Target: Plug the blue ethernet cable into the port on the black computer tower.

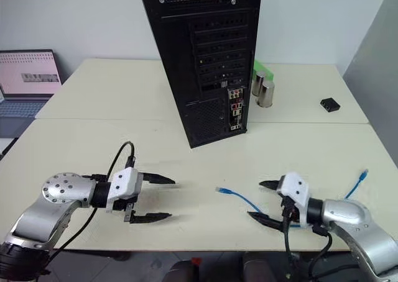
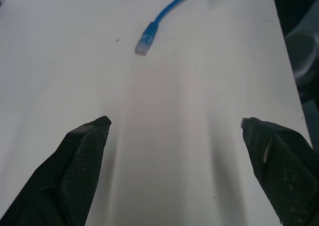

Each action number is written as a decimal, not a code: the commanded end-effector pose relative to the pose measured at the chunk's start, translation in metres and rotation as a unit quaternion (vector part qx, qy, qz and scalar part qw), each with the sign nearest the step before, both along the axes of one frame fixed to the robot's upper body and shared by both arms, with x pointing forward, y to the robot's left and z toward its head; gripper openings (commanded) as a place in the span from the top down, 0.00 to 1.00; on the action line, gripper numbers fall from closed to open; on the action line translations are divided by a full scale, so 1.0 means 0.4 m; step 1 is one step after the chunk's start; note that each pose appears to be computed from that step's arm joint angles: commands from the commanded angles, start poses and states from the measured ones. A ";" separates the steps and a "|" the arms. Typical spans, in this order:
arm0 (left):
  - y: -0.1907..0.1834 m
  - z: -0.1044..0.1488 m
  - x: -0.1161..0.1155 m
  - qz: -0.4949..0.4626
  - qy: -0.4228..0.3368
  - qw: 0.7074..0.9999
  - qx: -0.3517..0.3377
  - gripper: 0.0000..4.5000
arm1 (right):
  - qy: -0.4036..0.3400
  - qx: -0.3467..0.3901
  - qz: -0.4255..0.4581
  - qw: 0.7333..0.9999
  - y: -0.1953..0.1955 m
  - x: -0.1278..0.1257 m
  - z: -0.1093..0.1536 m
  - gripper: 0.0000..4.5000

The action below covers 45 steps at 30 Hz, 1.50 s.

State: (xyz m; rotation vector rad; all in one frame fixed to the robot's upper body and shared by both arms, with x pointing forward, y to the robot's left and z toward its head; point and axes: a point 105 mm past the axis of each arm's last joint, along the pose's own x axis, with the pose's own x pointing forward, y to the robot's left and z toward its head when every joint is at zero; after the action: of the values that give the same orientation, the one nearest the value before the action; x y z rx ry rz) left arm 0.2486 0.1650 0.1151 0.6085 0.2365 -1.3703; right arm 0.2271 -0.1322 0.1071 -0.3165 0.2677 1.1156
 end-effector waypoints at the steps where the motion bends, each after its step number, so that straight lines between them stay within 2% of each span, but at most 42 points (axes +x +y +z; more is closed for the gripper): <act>1: -0.012 0.012 0.003 -0.020 -0.021 1.000 0.003 0.00 | -0.008 -0.008 0.010 1.000 0.021 0.008 -0.011 0.00; 6: -0.009 0.001 0.009 -0.019 -0.033 0.999 0.004 0.00 | -0.009 -0.016 -0.016 1.000 0.020 0.042 -0.048 0.00; 13: 0.003 -0.010 0.017 -0.011 -0.042 0.999 0.005 0.00 | 0.011 -0.057 -0.016 0.998 0.026 0.053 -0.105 0.00; 14: 0.001 -0.010 0.017 -0.012 -0.044 0.999 0.004 0.00 | 0.006 -0.060 -0.017 0.998 0.028 0.056 -0.105 0.08; 20: -0.013 -0.012 0.022 -0.013 -0.048 0.999 -0.003 0.00 | -0.010 -0.073 -0.029 0.997 0.029 0.073 -0.106 0.39; 27: -0.042 -0.014 0.045 0.002 -0.052 0.998 -0.021 0.00 | -0.041 -0.078 -0.036 0.995 0.036 0.092 -0.084 0.80; 31: -0.062 -0.012 0.055 0.003 -0.051 0.998 -0.033 0.00 | -0.070 -0.086 -0.031 0.993 0.043 0.102 -0.064 0.99; 38: -0.098 -0.019 0.085 0.002 -0.041 0.998 -0.041 0.00 | -0.120 -0.067 0.007 0.991 0.103 0.103 0.014 0.99; 45: -0.134 -0.018 0.124 0.020 -0.030 0.997 -0.068 0.00 | -0.135 -0.067 0.028 0.988 0.131 0.100 0.039 0.99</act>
State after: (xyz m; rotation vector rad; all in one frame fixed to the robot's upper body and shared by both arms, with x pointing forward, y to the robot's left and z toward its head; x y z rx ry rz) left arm 0.2953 0.1164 0.1036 0.5335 0.1212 -1.3158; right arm 0.2704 -0.0879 0.1078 -0.5636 0.1591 1.0757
